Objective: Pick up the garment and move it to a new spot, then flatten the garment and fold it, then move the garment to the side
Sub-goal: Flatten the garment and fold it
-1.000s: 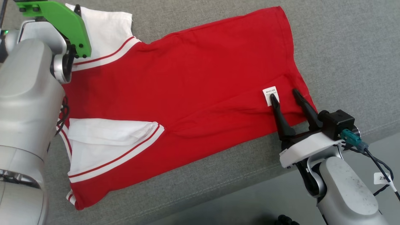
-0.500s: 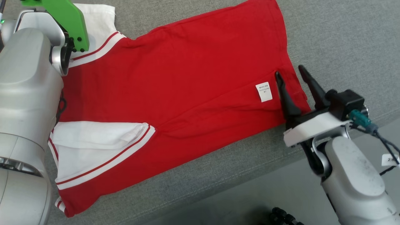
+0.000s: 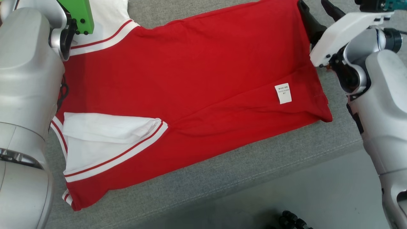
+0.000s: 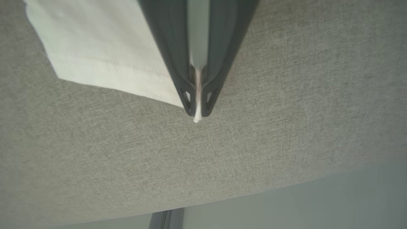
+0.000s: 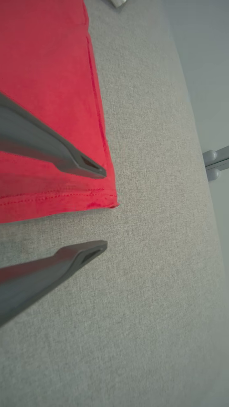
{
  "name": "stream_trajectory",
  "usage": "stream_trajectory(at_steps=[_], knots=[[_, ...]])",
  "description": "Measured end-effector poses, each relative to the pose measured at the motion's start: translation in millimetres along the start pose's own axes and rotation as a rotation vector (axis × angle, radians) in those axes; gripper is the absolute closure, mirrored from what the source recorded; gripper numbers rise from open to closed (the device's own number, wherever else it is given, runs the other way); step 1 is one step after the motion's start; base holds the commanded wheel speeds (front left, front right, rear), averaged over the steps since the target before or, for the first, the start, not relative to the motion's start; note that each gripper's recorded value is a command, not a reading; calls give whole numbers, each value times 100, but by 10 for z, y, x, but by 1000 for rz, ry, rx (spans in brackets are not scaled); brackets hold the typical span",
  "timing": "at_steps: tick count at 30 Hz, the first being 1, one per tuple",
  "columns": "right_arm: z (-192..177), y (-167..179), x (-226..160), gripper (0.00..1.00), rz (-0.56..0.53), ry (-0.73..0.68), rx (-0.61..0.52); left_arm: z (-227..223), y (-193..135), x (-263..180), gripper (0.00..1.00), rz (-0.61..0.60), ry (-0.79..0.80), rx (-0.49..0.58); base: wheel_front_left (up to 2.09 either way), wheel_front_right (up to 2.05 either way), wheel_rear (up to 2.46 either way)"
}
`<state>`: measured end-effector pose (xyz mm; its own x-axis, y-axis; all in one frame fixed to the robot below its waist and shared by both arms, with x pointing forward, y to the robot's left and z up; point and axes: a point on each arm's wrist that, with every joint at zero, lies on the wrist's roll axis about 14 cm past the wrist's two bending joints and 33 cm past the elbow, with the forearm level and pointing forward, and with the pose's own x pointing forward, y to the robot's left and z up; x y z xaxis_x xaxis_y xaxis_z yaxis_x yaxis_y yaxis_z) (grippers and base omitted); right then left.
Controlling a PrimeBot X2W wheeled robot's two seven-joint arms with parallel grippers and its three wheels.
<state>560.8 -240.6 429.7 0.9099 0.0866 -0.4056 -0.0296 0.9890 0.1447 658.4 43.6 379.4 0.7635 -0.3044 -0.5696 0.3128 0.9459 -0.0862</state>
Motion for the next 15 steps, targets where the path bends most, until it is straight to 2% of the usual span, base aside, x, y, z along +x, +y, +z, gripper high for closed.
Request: stream_trajectory(at_steps=[8,15], knots=[[-100,77,241,0,21,213,-55,16,85,-43,100,9,-9,15,0,0,0],[-131,78,331,0,9,300,-71,28,144,-83,100,18,-15,27,0,0,0]])
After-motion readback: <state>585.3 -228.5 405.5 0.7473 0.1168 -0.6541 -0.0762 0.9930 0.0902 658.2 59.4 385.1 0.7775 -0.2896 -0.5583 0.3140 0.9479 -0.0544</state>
